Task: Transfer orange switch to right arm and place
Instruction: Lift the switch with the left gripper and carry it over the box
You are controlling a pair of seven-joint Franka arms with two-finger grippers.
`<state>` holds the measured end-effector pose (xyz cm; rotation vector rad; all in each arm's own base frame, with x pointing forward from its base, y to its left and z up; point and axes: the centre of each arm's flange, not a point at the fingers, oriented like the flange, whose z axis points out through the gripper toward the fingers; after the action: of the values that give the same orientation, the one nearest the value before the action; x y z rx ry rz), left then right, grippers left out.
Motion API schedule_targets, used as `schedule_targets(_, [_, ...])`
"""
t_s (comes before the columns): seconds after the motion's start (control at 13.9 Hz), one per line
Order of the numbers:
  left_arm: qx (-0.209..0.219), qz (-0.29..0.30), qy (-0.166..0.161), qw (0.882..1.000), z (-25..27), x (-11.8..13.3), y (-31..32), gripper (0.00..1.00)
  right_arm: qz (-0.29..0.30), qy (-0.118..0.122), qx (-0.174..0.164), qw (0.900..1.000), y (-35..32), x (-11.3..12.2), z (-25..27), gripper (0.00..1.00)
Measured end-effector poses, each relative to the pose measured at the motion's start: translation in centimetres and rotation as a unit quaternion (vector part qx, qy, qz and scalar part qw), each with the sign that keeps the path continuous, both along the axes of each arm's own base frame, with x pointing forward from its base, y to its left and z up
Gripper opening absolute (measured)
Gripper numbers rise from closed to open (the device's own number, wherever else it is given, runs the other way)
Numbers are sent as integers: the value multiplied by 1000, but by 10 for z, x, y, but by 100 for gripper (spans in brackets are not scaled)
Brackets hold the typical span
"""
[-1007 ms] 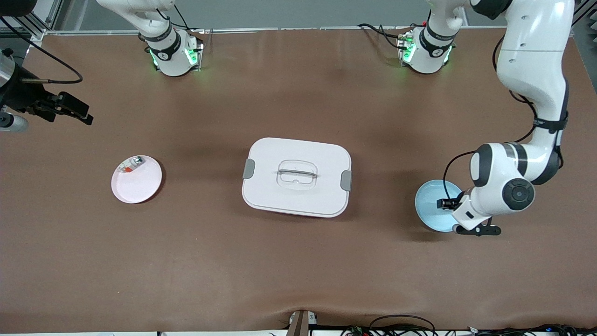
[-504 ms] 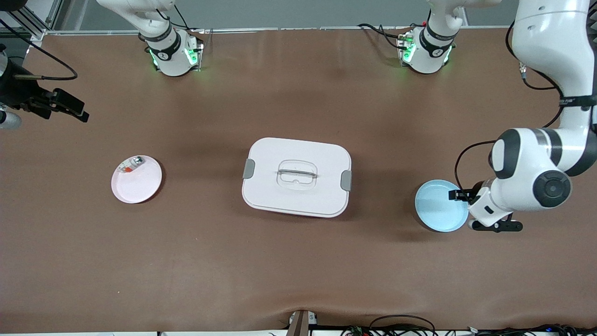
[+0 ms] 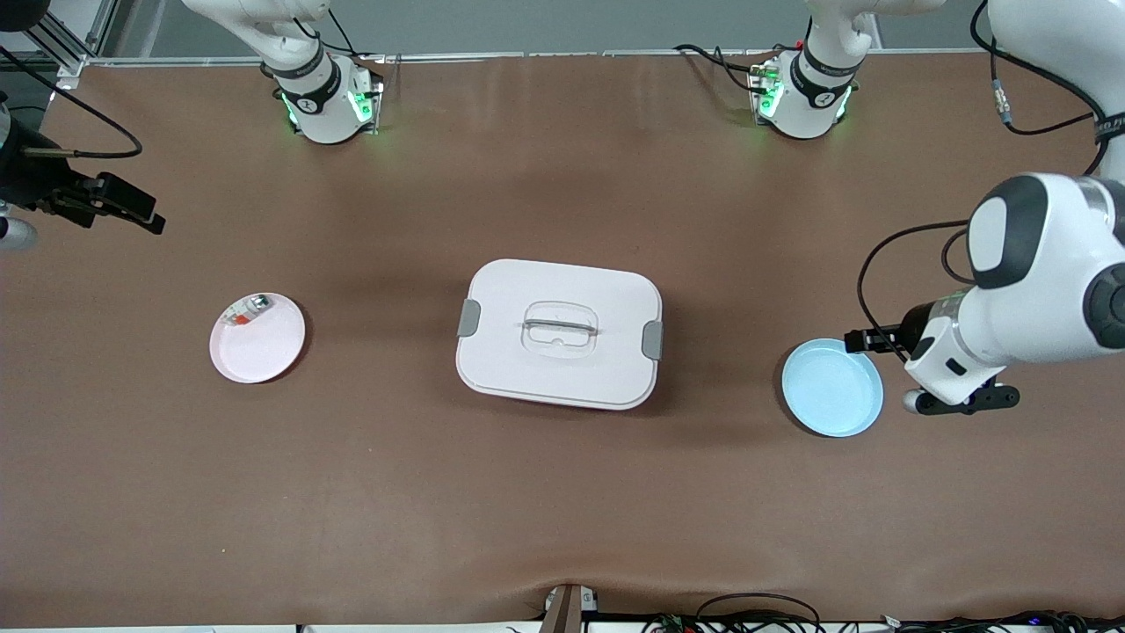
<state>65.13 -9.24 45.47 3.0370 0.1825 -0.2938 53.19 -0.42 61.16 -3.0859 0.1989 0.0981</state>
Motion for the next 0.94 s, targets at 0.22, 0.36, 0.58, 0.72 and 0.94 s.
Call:
schedule_targets(0.22, [-26,47,-8,999,35,-11,-29,72,3,23,2,1000,2,13,-25,100])
schedule_targets(0.36, [-30,75,-5,997,44,-19,-57,72,4,40,4,999,1,23,-45,100])
schedule_targets(0.58, [-34,122,-2,992,61,-29,-100,72,3,80,9,997,-1,43,-92,100])
schedule_targets(0.72, [-36,155,-2,987,71,-34,-123,72,4,91,11,996,-2,52,-106,100])
schedule_targets(0.94, [-50,205,-19,977,85,-36,-146,72,4,92,17,996,0,52,-105,100])
